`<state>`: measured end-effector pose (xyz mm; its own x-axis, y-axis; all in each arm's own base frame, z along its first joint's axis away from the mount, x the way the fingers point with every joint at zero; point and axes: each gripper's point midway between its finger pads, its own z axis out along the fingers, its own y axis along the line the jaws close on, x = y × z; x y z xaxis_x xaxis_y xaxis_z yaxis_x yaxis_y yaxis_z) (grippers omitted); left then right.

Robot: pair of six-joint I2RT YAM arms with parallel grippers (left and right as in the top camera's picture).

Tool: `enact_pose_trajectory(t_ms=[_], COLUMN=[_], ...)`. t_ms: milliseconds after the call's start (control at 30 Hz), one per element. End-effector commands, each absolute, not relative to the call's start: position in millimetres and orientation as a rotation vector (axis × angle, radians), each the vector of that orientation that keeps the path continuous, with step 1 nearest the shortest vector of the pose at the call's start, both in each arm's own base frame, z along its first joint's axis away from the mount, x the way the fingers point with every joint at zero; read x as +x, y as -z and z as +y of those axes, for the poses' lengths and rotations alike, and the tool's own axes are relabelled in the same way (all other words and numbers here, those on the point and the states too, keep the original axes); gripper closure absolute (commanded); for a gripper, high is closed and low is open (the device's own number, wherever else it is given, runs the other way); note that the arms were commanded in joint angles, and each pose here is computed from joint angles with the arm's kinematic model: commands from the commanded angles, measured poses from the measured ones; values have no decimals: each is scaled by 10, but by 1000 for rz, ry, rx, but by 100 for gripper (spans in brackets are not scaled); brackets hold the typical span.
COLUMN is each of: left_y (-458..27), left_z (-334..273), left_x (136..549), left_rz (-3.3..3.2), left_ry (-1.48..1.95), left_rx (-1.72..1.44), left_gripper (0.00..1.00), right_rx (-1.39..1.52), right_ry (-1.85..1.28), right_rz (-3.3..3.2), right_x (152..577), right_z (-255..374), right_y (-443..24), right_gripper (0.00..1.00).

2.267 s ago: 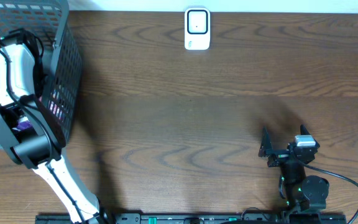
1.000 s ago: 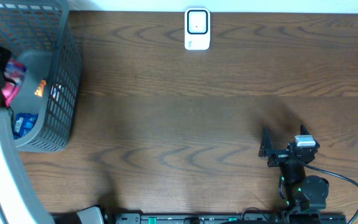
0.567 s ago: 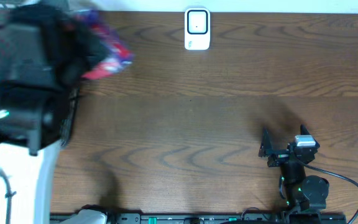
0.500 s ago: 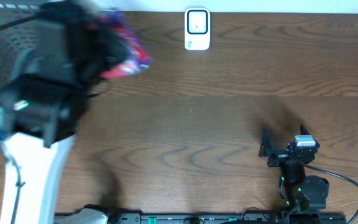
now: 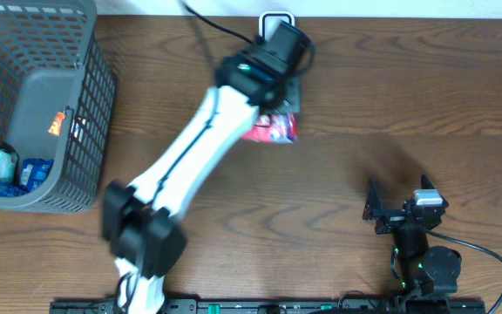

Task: Scan the item barcode
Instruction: 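Carry the purple pack to the scanner and set it down nearby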

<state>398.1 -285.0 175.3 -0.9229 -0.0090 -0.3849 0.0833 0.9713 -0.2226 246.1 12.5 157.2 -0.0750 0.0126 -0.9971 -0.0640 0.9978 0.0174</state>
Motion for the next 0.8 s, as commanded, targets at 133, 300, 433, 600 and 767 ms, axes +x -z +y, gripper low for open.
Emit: enact_pose_trajectory(t_ms=[133, 300, 433, 600, 767], left_y=[-1301, -1269, -1480, -2074, -2764], left_z=[-3317, -3443, -3436, -3040, -1857], left_x=[3809, 3755, 3798, 4005, 4303], left_rz=[2836, 2842, 2780, 2656, 2484], left_ry=[430, 465, 482, 435, 200], left_rx=[67, 55, 166, 162, -133], left_gripper=[92, 29, 4, 2, 2], right_rx=[-34, -34, -34, -34, -34], right_ry=[-46, -46, -46, -46, -46], right_rz=[1644, 1644, 1644, 1644, 1644], right_x=[2461, 2461, 2461, 2461, 2461], right_z=[93, 93, 93, 93, 93], right_y=[-1568, -1568, -1568, -1568, -1568], right_gripper=[1, 1, 1, 1, 1])
